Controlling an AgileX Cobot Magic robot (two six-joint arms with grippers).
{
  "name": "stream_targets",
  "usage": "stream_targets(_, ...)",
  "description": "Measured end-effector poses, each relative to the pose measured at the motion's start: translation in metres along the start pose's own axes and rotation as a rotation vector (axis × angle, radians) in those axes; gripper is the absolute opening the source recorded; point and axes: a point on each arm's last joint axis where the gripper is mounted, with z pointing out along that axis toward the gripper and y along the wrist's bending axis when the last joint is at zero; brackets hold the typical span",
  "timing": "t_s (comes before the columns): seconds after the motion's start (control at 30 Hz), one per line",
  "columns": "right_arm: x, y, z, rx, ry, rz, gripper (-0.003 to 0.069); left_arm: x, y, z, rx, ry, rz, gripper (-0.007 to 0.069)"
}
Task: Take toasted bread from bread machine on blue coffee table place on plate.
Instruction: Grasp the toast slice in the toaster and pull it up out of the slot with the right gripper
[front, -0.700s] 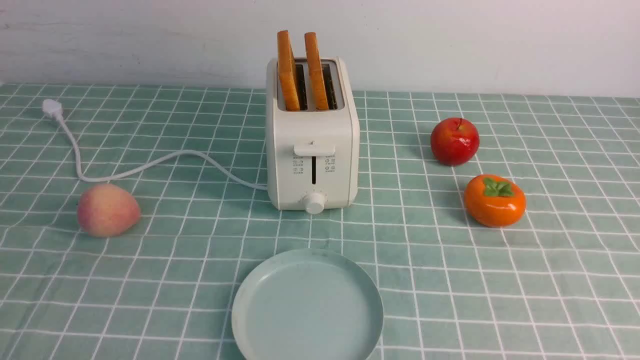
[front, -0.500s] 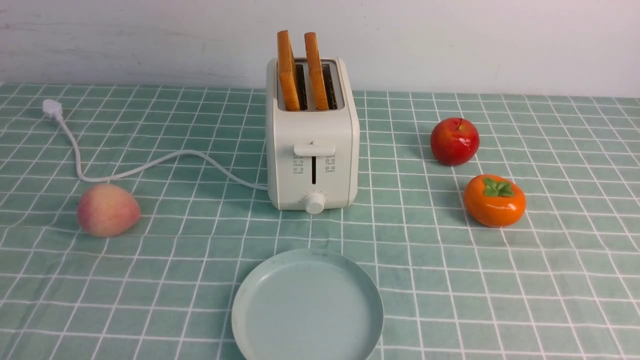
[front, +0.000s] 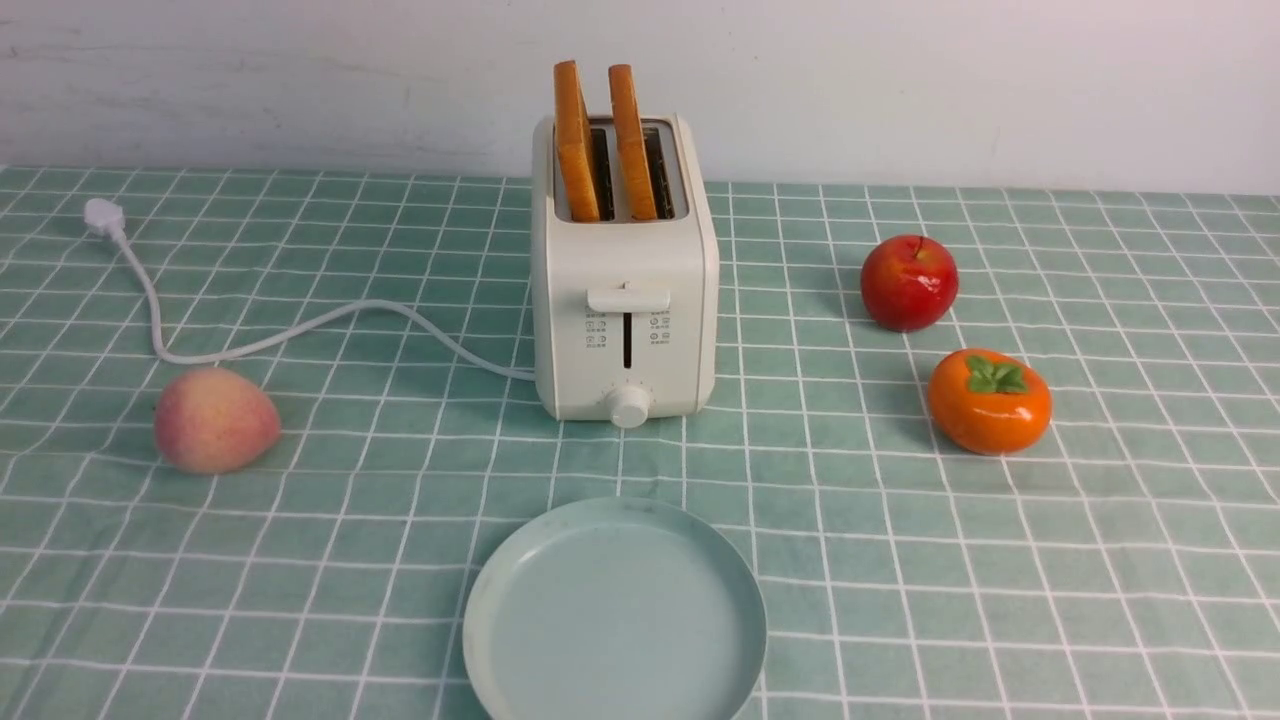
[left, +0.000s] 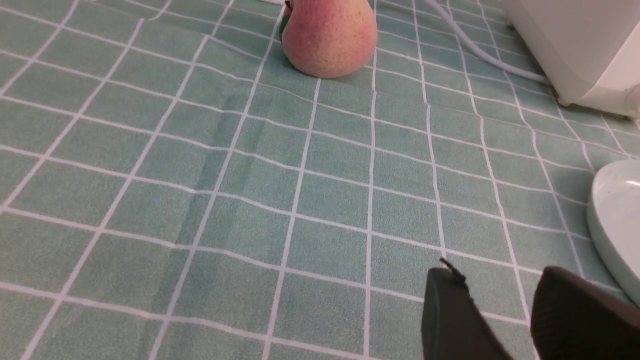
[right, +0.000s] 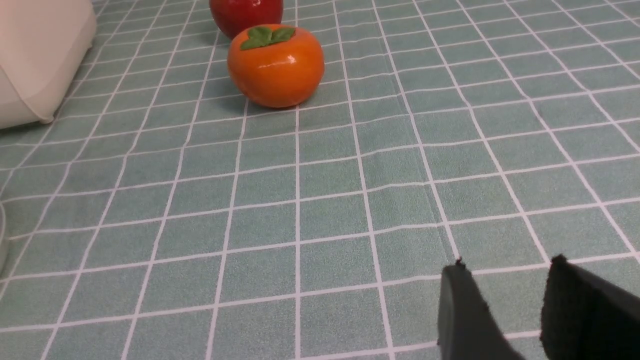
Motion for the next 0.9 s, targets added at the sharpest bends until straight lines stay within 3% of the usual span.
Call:
stream_targets(0.17, 0.0, 0.0, 0.0, 0.0, 0.0, 0.0, 0.024, -0.007, -0.006, 0.0, 0.066, -0.078, -0.1, 0.0238)
stream_targets(0.3, 0.0, 0.0, 0.0, 0.0, 0.0, 0.0, 0.024, -0.023, -0.012, -0.004, 0.172, -0.232, -0.331, 0.0238)
stream_targets(0.53, 0.0, 0.001, 0.0, -0.007, -0.005, 0.023, 0.024, -0.041, -0.009, -0.01, 0.249, -0.424, -0.619, 0.0238)
stream_targets(0.57, -0.002, 0.002, 0.0, -0.019, -0.017, 0.06, 0.024, -0.044, -0.008, -0.011, 0.255, -0.45, -0.663, 0.0238)
stream_targets(0.63, -0.005, 0.007, 0.0, -0.086, -0.065, 0.302, 0.024, -0.049, -0.003, -0.015, 0.265, -0.527, -0.77, 0.0229)
stream_targets(0.67, -0.006, 0.007, 0.0, -0.087, -0.071, 0.309, 0.024, -0.05, -0.003, -0.015, 0.265, -0.534, -0.778, 0.0225)
stream_targets(0.7, -0.01, 0.008, 0.0, -0.121, -0.111, 0.442, 0.024, -0.053, 0.0, -0.017, 0.265, -0.587, -0.823, 0.0206)
stream_targets(0.83, -0.02, 0.01, -0.002, -0.193, -0.186, 0.747, 0.024, -0.062, 0.003, -0.024, 0.272, -0.688, -0.833, 0.0054)
stream_targets(0.87, -0.02, 0.01, -0.002, -0.196, -0.187, 0.756, 0.024, -0.063, 0.002, -0.024, 0.275, -0.688, -0.829, 0.0044)
stream_targets(0.9, -0.021, 0.01, -0.003, -0.207, -0.196, 0.808, 0.024, -0.073, -0.004, -0.03, 0.305, -0.688, -0.787, -0.0015)
